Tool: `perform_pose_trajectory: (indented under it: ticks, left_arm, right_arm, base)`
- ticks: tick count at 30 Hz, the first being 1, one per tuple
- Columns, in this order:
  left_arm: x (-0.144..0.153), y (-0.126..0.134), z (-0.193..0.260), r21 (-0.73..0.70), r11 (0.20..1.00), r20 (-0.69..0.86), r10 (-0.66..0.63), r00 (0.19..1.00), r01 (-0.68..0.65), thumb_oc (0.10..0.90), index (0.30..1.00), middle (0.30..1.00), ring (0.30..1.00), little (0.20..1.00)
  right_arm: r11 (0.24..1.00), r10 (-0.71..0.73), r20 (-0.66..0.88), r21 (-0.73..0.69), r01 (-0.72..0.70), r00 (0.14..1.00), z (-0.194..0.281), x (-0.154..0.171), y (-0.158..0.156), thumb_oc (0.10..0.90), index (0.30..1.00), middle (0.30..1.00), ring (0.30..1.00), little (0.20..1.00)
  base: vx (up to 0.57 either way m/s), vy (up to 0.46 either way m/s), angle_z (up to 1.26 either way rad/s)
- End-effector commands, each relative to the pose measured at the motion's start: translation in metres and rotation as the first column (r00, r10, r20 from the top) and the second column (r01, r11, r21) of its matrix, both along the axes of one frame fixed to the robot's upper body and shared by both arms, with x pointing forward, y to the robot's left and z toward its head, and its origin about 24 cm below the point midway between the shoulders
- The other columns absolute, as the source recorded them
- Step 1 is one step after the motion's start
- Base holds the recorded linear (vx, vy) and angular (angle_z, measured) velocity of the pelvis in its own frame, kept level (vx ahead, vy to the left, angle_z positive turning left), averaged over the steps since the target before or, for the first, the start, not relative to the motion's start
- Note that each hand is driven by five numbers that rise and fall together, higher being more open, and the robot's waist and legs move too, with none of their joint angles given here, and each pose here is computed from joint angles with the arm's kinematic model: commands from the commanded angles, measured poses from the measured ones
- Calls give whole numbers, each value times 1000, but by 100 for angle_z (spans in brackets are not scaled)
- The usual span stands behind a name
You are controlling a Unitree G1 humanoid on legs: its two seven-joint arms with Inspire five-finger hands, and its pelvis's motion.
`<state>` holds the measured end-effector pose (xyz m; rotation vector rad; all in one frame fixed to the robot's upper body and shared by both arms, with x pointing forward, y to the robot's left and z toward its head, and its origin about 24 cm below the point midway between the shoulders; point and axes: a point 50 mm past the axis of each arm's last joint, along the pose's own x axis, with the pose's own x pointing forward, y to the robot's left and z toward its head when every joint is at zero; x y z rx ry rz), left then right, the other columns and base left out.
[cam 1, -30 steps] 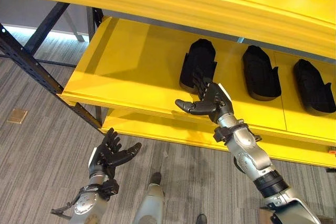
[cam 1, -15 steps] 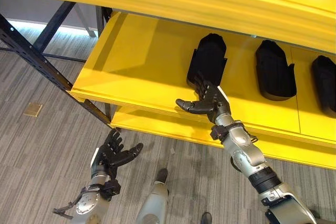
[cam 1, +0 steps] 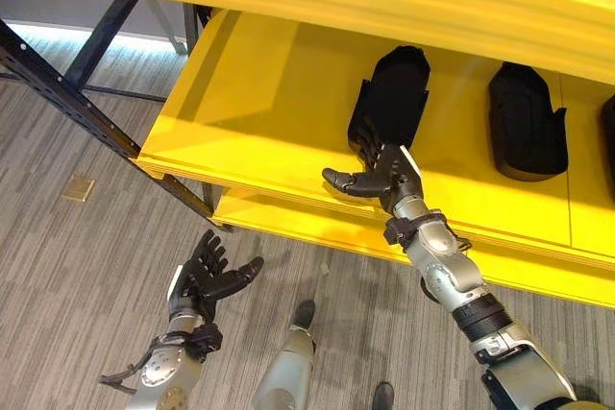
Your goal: Move parts from the plastic box to the shelf.
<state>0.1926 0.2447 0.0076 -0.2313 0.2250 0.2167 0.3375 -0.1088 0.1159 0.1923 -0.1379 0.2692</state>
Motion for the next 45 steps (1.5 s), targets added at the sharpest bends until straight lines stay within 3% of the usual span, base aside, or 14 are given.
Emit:
perform_pose_trajectory:
  ticks: [1,45]
  left_arm:
    - [8,7,35,77,997,181,-27,983,13,900,1000,1000,1000,1000]
    - [8,6,38,68,998,207,-8,978,-6,900,1000,1000,1000,1000]
  right_arm:
    - [997,-6,172,72,-7,985,44,10,5,900,1000,1000,1000,1000]
    - [998,-36,109,46,31,993,18,4,-1,900,1000,1000,1000,1000]
  base:
    - [0,0,0]
    - [0,0,0]
